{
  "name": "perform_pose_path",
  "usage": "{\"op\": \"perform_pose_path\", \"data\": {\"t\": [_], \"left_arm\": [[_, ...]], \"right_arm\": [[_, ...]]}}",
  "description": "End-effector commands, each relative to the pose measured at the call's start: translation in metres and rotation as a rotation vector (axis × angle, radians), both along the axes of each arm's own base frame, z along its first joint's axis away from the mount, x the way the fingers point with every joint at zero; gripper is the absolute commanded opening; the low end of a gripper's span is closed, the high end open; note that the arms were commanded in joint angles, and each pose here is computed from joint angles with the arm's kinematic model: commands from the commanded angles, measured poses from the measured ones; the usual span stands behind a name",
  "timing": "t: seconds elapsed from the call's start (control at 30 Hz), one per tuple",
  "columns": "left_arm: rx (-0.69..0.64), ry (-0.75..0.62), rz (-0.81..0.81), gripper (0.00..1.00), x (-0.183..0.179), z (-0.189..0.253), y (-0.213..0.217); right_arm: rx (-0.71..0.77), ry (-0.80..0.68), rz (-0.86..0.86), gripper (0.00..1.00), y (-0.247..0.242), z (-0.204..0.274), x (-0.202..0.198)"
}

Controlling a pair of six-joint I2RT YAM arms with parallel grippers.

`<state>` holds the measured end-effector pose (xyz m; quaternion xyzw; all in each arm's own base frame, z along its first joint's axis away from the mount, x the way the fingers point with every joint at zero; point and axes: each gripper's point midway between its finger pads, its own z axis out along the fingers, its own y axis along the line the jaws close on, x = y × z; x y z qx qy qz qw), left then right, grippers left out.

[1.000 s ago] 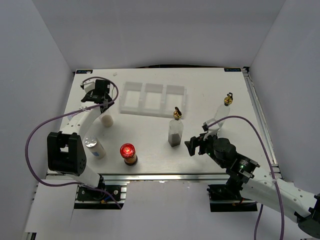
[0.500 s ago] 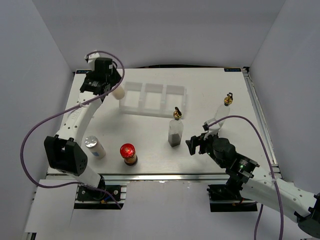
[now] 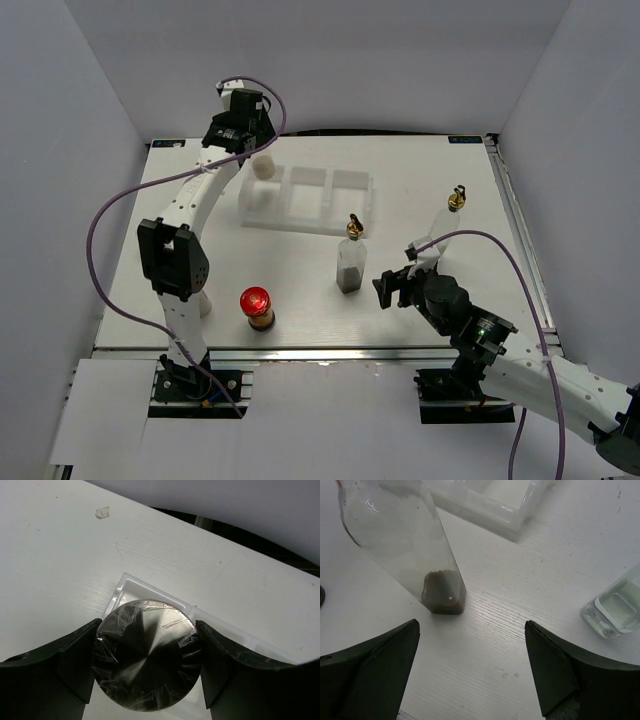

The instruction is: Organize the condiment bottles

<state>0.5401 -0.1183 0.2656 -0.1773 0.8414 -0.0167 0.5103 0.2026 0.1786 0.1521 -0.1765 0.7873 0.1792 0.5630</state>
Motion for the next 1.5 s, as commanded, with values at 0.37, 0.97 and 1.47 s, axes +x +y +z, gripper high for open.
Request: {"op": "perform_pose_path", "data": {"t": [0.37,0.97,1.47], "left_arm": [[0.038,-0.057,-0.094,0.0,0.027,0.012,-0.015],[0.14,-0.029,-0.166,0.03,0.048,-0.048,-0.021],[0.168,0.029,-0.145,0.98,0.034,-0.062,-0.011]], "right_arm": [[0.004,-0.015,-0.022,0.89,-0.002,0.004,0.004],[-0.005,-0.01,-0.031,0.89,-0.004,0.002,0.005],[0.023,0.009,0.023,0.89,0.004,0.005,-0.003]]}}
